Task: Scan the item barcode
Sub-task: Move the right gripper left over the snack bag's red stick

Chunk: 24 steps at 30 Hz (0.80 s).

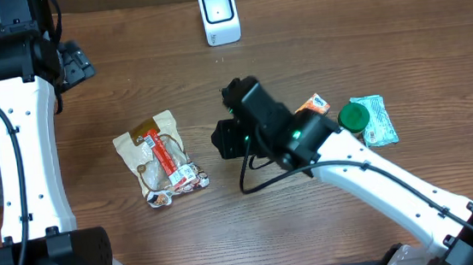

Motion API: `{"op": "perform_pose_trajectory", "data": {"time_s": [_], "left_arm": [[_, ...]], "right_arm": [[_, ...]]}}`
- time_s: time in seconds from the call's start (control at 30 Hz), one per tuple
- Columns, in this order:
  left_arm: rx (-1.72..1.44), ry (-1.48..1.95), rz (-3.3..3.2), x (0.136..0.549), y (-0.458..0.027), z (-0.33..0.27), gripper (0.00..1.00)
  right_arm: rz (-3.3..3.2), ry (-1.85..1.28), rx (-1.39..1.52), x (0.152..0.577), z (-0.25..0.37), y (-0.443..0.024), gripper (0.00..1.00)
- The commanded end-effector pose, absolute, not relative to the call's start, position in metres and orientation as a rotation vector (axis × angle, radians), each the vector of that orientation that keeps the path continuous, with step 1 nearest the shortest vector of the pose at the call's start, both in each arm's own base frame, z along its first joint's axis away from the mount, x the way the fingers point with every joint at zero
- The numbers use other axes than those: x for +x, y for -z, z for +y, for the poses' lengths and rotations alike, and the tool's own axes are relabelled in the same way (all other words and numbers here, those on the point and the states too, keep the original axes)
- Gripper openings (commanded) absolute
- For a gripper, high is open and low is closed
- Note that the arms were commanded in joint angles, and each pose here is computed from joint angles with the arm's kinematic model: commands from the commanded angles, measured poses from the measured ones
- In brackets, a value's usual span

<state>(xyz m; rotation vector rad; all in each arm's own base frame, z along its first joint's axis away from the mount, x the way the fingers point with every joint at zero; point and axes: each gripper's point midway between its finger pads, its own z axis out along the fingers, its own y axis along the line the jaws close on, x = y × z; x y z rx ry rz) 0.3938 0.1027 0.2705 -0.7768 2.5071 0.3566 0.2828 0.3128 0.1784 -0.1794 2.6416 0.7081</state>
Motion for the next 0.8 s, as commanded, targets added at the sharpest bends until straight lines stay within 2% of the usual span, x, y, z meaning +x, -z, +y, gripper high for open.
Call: {"op": "perform_pose_trajectory", "data": {"time_s": [0.0,0.13,0.23,0.3,0.57,0.77], "left_arm": [[-0.762,-0.345,2.468,0.391,-0.287,0.103,1.00],[-0.762,-0.346,2.468,0.391,-0.287,0.103,1.00],[-0.762,-0.345,2.468,0.391,-0.287,0.103,1.00],[-0.762,-0.345,2.468,0.391,-0.287,0.103,1.00],[-0.762,-0.345,2.468,0.391,-0.287,0.103,1.00],[-0.762,-0.345,2.468,0.391,-0.287,0.103,1.00]], "right_arm": [[2.571,-0.565,-0.137,0.292,0.305,-0.179,0.33],[2.562,-0.565,-0.147,0.291,0.308,-0.180,0.34],[2.561,-0.548,-0.144,0.293,0.306,-0.178,0.43],[2.566,-0.543,-0.148,0.293,0.307,-0.175,0.44],[2.609,-0.548,-0.183,0.296,0.319,-0.151,0.42],[2.539,-0.724,-0.570,0.291,0.378,-0.121,0.36]]}}
